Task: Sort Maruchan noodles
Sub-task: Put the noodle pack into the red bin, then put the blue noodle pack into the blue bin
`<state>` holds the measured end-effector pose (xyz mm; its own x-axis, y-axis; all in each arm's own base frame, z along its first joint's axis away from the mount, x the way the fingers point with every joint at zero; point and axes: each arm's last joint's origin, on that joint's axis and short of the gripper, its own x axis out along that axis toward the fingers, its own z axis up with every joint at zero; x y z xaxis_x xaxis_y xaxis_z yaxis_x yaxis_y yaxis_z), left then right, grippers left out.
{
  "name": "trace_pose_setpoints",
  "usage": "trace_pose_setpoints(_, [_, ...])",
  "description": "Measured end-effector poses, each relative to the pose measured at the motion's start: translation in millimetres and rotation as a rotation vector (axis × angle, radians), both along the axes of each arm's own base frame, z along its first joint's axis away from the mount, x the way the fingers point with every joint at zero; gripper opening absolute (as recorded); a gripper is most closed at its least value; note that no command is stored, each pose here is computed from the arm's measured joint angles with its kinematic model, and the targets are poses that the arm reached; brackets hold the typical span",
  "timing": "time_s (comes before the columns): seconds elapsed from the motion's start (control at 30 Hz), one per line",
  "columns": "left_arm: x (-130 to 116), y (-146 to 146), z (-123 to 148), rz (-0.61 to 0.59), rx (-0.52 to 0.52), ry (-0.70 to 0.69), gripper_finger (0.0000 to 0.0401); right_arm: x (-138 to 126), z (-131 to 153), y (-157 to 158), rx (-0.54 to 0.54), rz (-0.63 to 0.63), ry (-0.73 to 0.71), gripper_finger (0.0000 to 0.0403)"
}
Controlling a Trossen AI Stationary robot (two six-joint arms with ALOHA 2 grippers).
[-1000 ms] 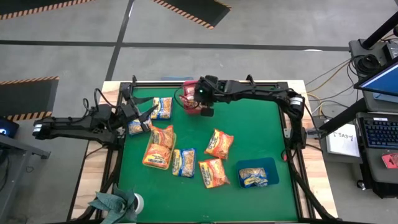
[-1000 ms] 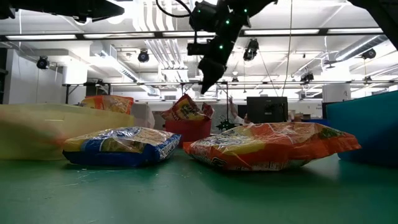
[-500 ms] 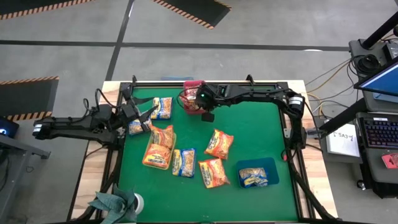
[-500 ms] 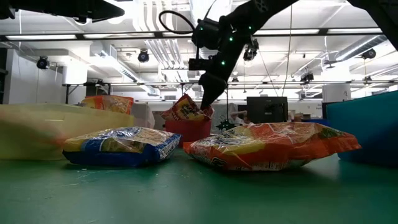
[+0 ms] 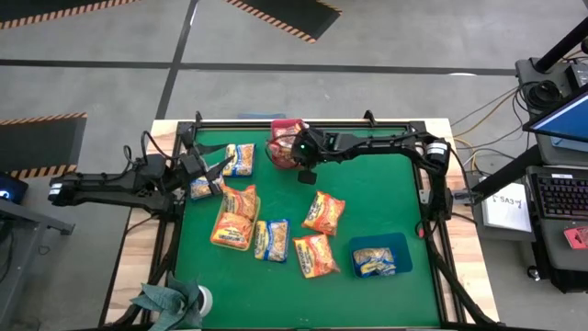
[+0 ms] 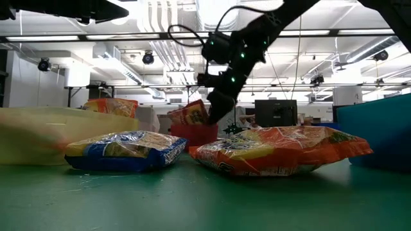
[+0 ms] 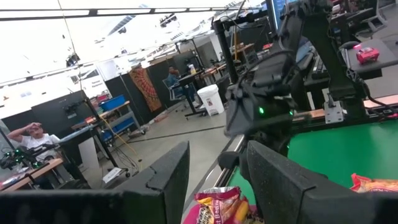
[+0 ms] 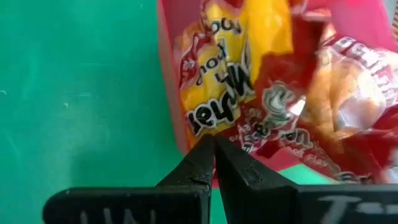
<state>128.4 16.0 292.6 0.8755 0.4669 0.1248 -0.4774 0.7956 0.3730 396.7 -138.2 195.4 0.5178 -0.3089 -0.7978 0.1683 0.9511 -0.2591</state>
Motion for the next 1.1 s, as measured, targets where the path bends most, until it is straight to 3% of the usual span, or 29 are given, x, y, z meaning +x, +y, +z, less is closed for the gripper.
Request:
trace_pose_setpoints(0.3, [0, 0, 0, 0.000, 0.000, -0.001, 0.0146, -5, -9, 1, -0.011, 0.003, 0.004, 0.0008])
trace_pose_setpoints(0.4, [0, 0, 0, 0.000, 0.000, -0.001, 0.0146, -5, 4, 2, -0.009, 0.008, 0.007, 0.0008])
trace_pose_setpoints(0.57, [2, 0, -1, -0.002, -0.009, 0.003, 0.0146, -11, 51, 10, -0.010, 0.003, -0.048, 0.0008])
trace_pose_setpoints(0.67, [5, 0, -3, -0.003, -0.018, 0.015, 0.0146, -22, 64, 20, 0.050, -0.011, -0.032, 0.0008])
trace_pose_setpoints(0.83, [14, 0, -8, -0.005, -0.051, 0.046, 0.0146, -39, 80, 48, 0.244, 0.041, -0.060, 0.0008])
trace_pose_setpoints(1.03, [27, 1, -18, -0.005, -0.074, 0.111, 0.0146, -51, 66, 89, 0.345, 0.077, -0.017, 0.0008])
trace_pose_setpoints(1.1, [30, 1, -20, -0.001, -0.127, 0.120, 0.0145, -57, 58, 101, 0.357, 0.094, 0.017, 0.0008])
